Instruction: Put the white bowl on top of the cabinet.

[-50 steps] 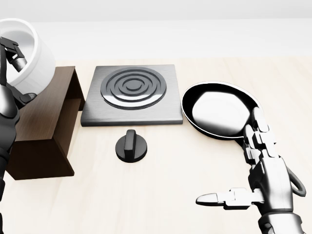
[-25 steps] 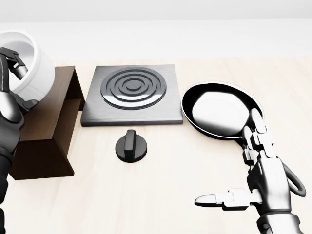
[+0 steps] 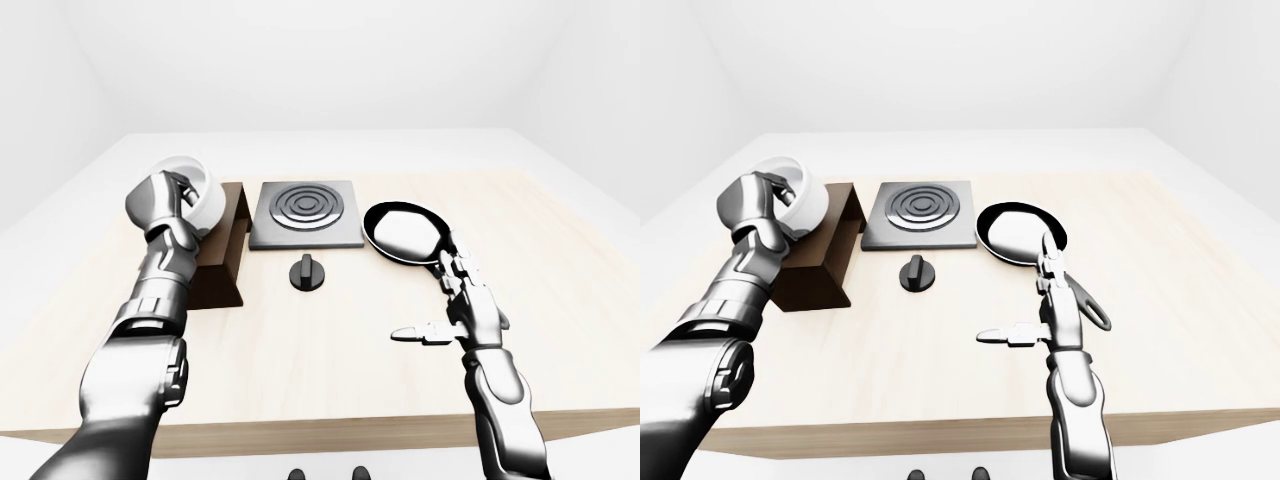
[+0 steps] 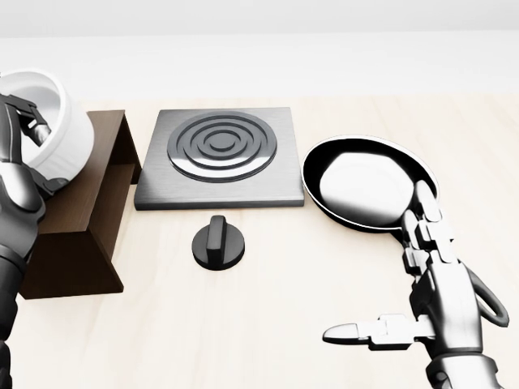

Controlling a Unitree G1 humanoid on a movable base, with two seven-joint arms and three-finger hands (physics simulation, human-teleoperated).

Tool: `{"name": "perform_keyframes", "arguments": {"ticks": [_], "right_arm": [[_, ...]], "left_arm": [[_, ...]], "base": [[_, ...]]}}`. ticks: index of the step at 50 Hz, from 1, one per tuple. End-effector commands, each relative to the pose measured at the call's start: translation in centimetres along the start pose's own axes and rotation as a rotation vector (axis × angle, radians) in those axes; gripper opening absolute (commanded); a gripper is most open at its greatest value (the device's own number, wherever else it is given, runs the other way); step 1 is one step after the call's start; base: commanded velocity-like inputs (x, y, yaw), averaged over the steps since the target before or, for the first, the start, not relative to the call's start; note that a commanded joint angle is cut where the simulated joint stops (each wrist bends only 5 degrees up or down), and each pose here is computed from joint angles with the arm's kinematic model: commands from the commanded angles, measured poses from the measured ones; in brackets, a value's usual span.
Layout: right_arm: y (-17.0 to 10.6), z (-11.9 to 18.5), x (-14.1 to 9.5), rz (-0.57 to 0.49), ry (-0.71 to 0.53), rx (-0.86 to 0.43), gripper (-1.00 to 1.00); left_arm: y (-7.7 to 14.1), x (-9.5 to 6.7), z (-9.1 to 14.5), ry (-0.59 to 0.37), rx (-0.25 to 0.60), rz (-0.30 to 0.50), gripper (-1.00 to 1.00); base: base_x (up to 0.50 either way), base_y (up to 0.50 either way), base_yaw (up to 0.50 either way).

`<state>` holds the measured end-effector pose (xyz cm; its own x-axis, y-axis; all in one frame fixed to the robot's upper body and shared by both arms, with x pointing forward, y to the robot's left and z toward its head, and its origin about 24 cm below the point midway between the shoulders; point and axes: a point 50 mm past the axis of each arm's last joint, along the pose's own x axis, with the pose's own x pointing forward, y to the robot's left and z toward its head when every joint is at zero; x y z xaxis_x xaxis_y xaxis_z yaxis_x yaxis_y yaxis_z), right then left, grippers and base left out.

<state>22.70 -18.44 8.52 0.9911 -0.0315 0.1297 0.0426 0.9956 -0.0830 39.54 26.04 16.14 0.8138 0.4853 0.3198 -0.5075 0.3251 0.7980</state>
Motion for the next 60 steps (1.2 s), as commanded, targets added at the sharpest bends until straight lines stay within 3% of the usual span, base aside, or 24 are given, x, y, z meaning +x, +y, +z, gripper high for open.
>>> {"name": "perform_keyframes", "arguments": {"ticks": [1, 28, 29, 30, 60], "right_arm": [[0.09, -0.08, -0.01, 0.002, 0.004, -0.002, 1.0], [0.33, -0.37, -0.14, 0.009, 0.018, -0.01, 1.0], [0.36, -0.38, -0.17, 0.011, 0.019, -0.011, 1.0], [0.36, -0.38, -0.2, 0.011, 0.019, -0.012, 1.0], [0.34, -0.54, -0.12, 0.014, 0.025, -0.015, 1.0]], "left_arm": [[0.22, 0.22, 0.54, -0.018, 0.015, 0.006, -1.0], [-0.15, 0.03, -0.21, 0.009, 0.02, -0.014, -1.0], [-0.21, -0.01, -0.18, 0.007, 0.021, -0.015, -0.76], [-0.39, -0.11, -0.15, 0.008, 0.02, -0.021, 1.0], [-0.43, -0.16, 0.16, -0.012, 0.034, -0.018, 1.0]], "base": [[0.0, 0.0, 0.0], [0.0, 0.0, 0.0], [0.0, 0.0, 0.0], [0.0, 0.0, 0.0], [0.0, 0.0, 0.0]]}}
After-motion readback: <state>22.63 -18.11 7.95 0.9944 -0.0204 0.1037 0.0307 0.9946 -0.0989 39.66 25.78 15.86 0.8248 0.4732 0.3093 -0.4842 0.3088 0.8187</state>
